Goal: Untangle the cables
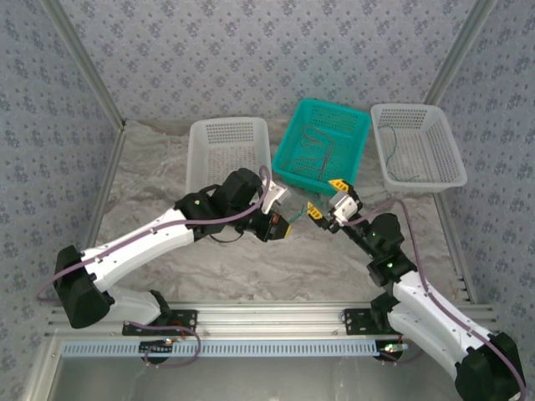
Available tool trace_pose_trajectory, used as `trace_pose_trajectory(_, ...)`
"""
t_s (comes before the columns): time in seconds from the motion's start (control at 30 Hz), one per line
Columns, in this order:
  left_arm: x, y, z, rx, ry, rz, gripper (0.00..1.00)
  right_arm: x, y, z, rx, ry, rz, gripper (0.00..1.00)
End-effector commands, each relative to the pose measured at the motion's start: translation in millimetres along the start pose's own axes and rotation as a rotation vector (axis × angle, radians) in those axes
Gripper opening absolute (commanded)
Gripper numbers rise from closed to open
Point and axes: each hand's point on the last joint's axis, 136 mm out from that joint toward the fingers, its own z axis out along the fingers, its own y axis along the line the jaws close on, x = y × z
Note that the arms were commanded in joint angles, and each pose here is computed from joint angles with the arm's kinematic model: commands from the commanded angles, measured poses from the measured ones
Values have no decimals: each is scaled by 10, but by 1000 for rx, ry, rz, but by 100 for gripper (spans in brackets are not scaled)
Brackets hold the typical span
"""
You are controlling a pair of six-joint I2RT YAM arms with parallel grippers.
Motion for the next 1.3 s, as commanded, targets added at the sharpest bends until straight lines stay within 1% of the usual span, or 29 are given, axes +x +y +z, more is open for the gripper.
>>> trace_pose_trajectory(0.0,-32,-90,-24,41,3,10,0,-307,-37,52,-23,-99,-13,63)
trace_pose_trajectory(0.03,-44,-105,-20,47,3,10,0,-282,-15,71,-34,-96,-12,55)
trace_pose_trajectory(0.07,-55,-122,-21,55,2,10,0,-256,-4,92,-41,-91,-8,43)
trace_pose_trajectory(0.13,-58,-142,-27,63,3,14,0,-215,0,118,-45,-82,4,29)
trace_pose_trajectory(0.23,-11,-82,-51,29,16,25,0,-78,-123,152,17,-15,14,15)
trace_pose_trajectory(0.3,28,33,-117,-47,21,43,0,49,-312,154,105,63,28,7)
trace_pose_trajectory(0.33,29,145,-189,-126,8,60,0,130,-442,141,163,117,42,0)
trace_pose_trajectory(0.43,76,598,-511,-427,-35,101,0,355,-828,11,350,280,101,0)
trace_pose_trajectory(0.47,82,720,-638,-513,-55,118,0,401,-920,-47,396,314,116,0)
trace_pose_trajectory(0.5,86,812,-738,-579,-70,130,0,419,-958,-90,412,331,128,0)
trace_pose_trajectory(0.53,110,906,-829,-644,-76,147,0,409,-948,-108,398,337,140,0)
trace_pose_trajectory(0.6,153,1061,-949,-744,-81,172,0,336,-836,-81,313,327,158,0)
trace_pose_trajectory(0.67,210,1221,-1001,-832,-69,193,0,186,-614,-9,166,292,190,0)
trace_pose_trajectory(0.7,223,1282,-1013,-864,-70,200,0,130,-547,13,121,286,223,0)
trace_pose_trajectory(0.73,240,1347,-1011,-894,-70,207,1,84,-495,35,83,289,264,0)
trace_pose_trajectory(0.8,245,1421,-1012,-929,-83,217,12,17,-394,74,8,323,334,0)
trace_pose_trajectory(0.87,225,1433,-1008,-931,-112,223,16,3,-395,82,3,360,385,0)
trace_pose_trajectory(0.93,203,1433,-1010,-926,-140,229,25,-41,-382,81,-11,362,414,0)
trace_pose_trajectory(1.03,213,1443,-1056,-932,-153,229,33,-149,-362,77,-36,344,488,0)
trace_pose_trajectory(1.07,145,1373,-1036,-893,-191,232,35,-185,-341,87,-54,345,518,0)
trace_pose_trajectory(1.1,127,1296,-1001,-839,-208,241,37,-204,-322,100,-68,352,544,0)
trace_pose_trajectory(1.13,102,1150,-928,-740,-232,258,40,-206,-309,113,-75,370,573,0)
trace_pose_trajectory(1.17,59,944,-869,-613,-274,279,44,-183,-314,120,-68,393,600,0)
trace_pose_trajectory(1.2,6,741,-853,-501,-326,296,48,-169,-318,131,-61,410,617,0)
trace_pose_trajectory(1.27,-148,339,-936,-288,-490,295,57,-147,-339,149,-42,434,643,0)
